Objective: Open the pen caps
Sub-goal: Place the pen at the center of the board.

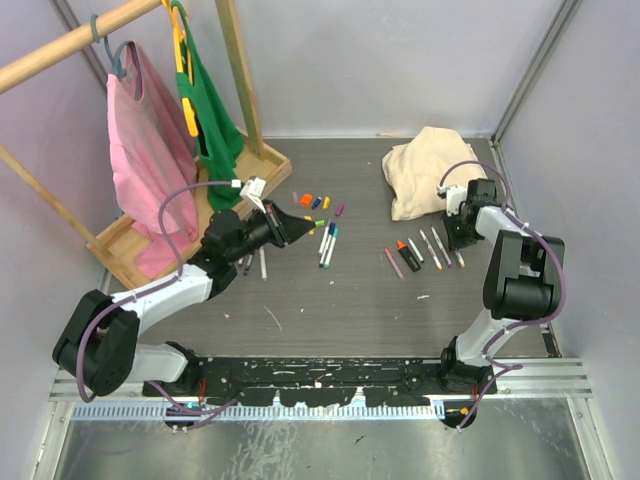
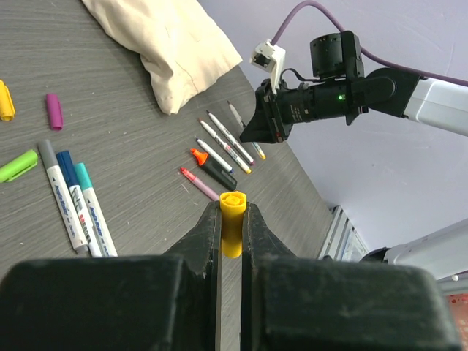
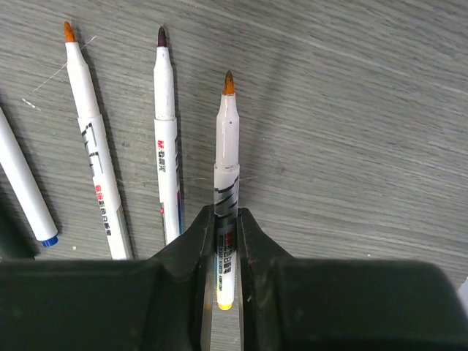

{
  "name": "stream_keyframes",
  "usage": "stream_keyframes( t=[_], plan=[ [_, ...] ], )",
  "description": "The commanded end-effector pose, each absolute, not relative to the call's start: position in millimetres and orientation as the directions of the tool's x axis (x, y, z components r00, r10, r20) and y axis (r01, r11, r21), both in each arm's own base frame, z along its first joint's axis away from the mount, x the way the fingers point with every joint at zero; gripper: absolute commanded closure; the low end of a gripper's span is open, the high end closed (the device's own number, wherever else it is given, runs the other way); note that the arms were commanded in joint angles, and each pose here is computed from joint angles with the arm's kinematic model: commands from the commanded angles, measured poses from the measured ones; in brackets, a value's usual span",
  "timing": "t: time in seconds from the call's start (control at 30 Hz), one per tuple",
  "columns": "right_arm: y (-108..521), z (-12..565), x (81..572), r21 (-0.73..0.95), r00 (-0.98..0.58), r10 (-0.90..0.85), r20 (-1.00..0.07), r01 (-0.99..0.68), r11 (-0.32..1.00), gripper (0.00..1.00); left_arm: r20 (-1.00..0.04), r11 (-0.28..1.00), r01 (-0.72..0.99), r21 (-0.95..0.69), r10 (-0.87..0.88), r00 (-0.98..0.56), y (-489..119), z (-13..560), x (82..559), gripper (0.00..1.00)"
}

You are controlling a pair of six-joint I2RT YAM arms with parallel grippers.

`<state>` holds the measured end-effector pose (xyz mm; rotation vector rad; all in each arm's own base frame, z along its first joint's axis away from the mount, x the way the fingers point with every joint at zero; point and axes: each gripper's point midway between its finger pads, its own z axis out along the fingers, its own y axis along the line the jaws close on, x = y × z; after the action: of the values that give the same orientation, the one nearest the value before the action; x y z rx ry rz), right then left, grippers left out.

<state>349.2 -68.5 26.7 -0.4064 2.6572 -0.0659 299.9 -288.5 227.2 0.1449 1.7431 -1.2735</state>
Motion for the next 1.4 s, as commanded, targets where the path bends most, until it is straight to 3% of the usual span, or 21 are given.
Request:
stream_keyframes(
  t=[0.0,0.4,0.77,1.37],
  plan=[
    [-66.3,32.7,360.0,-0.097,-0.85,-0.284,-0.444,-0.269,0.958,0.82,-0.75,0.434,0.611,-0.662,-0.405,-0.524,-286.9,239.8,295.6,0.95],
    [-64.7,28.3,357.1,-0.07,-0.864,-0.276,-0.421,-0.273,0.96,0.7,-0.704,0.378,0.594,-0.71,-0.398,-0.588,-297.1,236.2,291.1,0.96],
    [-64.2,37.1,358.6,-0.073,-0.854,-0.277,-0.441,-0.273,0.959,0.67,-0.701,0.381,0.589,-0.713,-0.364,-0.613,-320.0,226.1,287.2,0.97],
    [-63.9,76.5,363.7,-0.127,-0.787,-0.3,-0.539,-0.276,0.953,0.63,-0.739,0.714,0.446,-0.54,-0.148,-0.657,-360.0,155.9,311.9,1.0]
  ],
)
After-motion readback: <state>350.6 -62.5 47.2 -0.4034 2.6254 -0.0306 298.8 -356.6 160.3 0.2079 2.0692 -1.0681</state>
